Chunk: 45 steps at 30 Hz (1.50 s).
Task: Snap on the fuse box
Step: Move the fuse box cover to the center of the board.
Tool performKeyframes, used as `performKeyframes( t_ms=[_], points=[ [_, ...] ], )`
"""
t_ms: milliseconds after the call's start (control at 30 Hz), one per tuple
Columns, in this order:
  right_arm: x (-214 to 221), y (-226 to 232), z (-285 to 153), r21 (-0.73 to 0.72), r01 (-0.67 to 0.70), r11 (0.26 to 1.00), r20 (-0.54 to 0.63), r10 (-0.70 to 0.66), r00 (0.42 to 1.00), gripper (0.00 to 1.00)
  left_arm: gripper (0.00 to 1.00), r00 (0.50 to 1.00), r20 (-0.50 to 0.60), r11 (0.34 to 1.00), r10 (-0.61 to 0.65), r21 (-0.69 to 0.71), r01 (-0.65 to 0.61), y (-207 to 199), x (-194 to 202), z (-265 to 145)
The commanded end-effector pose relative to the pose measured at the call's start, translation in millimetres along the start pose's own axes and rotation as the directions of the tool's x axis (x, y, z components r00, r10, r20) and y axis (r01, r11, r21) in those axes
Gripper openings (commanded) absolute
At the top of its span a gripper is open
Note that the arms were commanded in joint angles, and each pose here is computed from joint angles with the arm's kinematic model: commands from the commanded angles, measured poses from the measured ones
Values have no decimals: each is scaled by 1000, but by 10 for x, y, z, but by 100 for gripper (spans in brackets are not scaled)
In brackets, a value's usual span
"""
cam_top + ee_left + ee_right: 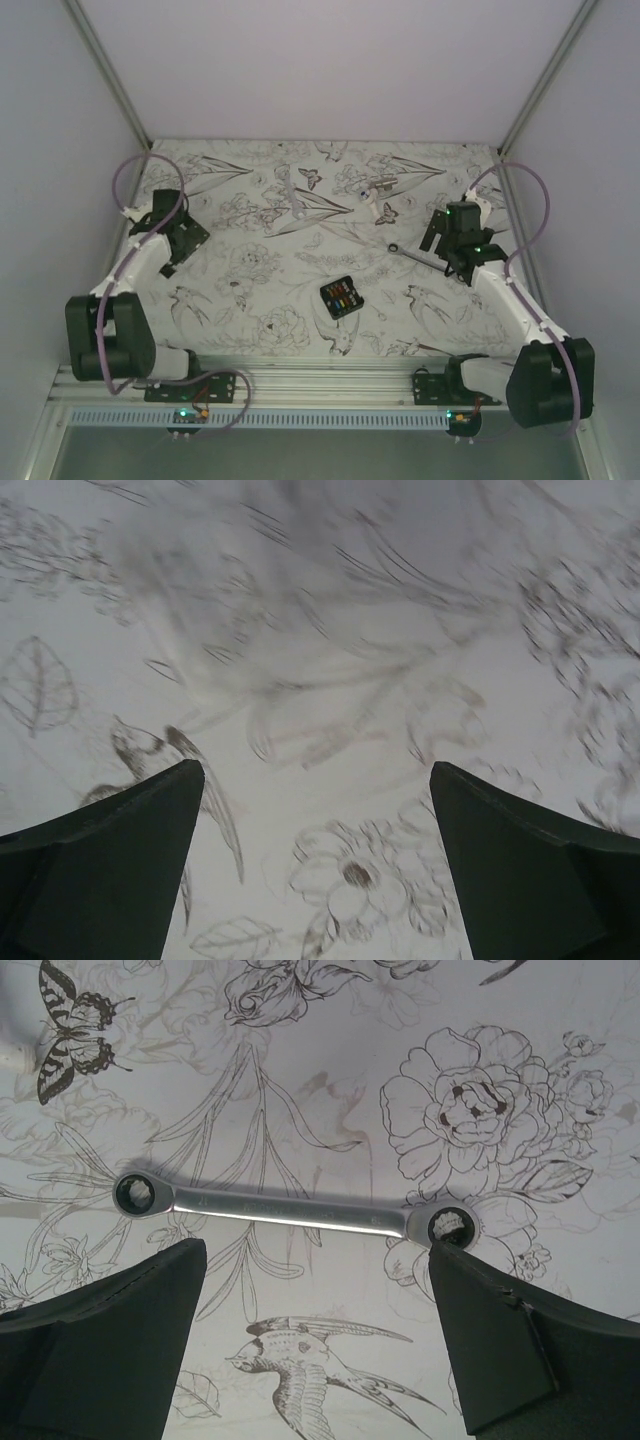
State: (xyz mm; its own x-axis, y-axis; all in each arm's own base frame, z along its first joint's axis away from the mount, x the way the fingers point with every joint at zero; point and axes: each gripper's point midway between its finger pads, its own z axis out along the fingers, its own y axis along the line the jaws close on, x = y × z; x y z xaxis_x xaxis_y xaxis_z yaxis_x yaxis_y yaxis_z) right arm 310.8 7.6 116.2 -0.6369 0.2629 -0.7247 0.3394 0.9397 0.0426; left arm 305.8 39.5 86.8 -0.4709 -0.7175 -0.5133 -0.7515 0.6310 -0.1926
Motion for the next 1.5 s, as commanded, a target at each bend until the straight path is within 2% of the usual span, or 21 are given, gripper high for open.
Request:
performKeyframes(
  t_ms=[0, 133, 333, 567, 700, 900, 1167, 1467],
  points=[
    [-140, 73, 106, -25, 13, 1000, 51, -11, 999, 100, 100, 997, -5, 982, -74, -173, 72, 375, -176, 205],
    [-103, 135, 198, -50, 28, 998, 35, -26, 999, 100, 100, 997, 36, 951, -62, -303, 70, 551, -336, 289],
    [-40, 185, 300, -73, 52, 996, 17, -51, 999, 100, 100, 997, 61, 931, -42, -361, 61, 543, -561, 453],
    [34, 227, 353, -106, 72, 992, 0, -72, 997, 100, 100, 989, -103, 962, -103, -263, 73, 425, -627, 826],
    [48, 267, 333, -134, 72, 988, 0, -73, 997, 100, 99, 984, -155, 967, -83, -253, 42, 414, -537, 912],
    [73, 347, 302, -186, 68, 980, -1, -69, 998, 99, 93, 972, -233, 984, -39, -177, -3, 269, -359, 872],
    [65, 403, 227, -231, 58, 971, 9, -57, 998, 99, 93, 959, -271, 978, 87, -160, -134, 72, -8, 607],
    [98, 559, 144, -328, 59, 943, 1, -62, 998, 100, 94, 931, -267, 961, 250, -45, -271, -349, 429, 240]
  ],
)
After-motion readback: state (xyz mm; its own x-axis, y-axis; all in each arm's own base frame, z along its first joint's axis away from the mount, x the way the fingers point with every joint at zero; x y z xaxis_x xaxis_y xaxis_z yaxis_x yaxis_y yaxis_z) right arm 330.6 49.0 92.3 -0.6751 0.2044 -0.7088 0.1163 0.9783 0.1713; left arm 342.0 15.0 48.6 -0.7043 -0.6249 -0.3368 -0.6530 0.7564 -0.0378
